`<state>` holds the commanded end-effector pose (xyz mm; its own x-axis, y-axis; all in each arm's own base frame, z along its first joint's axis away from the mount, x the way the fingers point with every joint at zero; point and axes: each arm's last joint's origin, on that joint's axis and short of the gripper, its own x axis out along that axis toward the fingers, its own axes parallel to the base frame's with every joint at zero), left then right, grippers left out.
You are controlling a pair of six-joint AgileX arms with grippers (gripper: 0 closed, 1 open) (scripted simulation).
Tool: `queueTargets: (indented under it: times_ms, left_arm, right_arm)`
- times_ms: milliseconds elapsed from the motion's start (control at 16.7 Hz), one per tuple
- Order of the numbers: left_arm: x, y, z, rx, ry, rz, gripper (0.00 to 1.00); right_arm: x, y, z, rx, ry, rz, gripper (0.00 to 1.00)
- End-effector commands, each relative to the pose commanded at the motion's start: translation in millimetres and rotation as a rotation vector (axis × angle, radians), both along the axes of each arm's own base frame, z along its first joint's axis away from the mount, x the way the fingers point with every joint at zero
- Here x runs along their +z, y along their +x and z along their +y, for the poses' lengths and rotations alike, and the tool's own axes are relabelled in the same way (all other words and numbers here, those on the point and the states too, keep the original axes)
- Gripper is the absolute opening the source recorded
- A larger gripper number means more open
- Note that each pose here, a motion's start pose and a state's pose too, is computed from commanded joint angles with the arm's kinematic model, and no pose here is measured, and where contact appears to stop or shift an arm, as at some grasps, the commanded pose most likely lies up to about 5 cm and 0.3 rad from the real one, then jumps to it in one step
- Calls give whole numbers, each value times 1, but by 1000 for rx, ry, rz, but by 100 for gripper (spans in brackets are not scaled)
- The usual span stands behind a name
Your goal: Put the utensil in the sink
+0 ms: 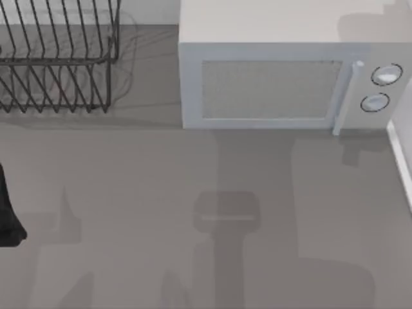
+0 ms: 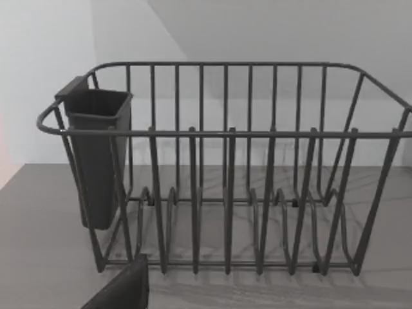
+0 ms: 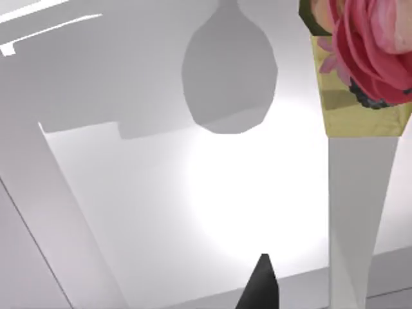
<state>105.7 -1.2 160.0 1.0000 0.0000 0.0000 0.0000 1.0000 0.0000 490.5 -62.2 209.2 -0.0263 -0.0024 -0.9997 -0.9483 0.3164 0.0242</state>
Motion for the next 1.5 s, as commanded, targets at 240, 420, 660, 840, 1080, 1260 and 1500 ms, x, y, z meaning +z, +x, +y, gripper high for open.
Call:
queueTargets:
  times_ms: [240,420,660,840,1080,1260,1500]
  left_arm:
    - [0,0,0,0,0,0,100]
    - [0,0,0,0,0,0,100]
    - [0,0,0,0,0,0,100]
    - [0,0,0,0,0,0,100]
    - [0,0,0,0,0,0,100]
    - [0,0,0,0,0,0,100]
    - [0,0,0,0,0,0,100]
  right_arm:
    - [-11,9,1,-18,-3,-21,0]
    - [-11,9,1,-19,-4,-24,0]
    - [-5,5,-5,-33,-6,-22,0]
    - [-19,9,-4,-28,-3,-10,0]
    - [-49,11,-3,-29,1,11,0]
    - [-56,11,-1,-21,-3,-16,0]
    - [-55,11,-1,-19,-3,-21,0]
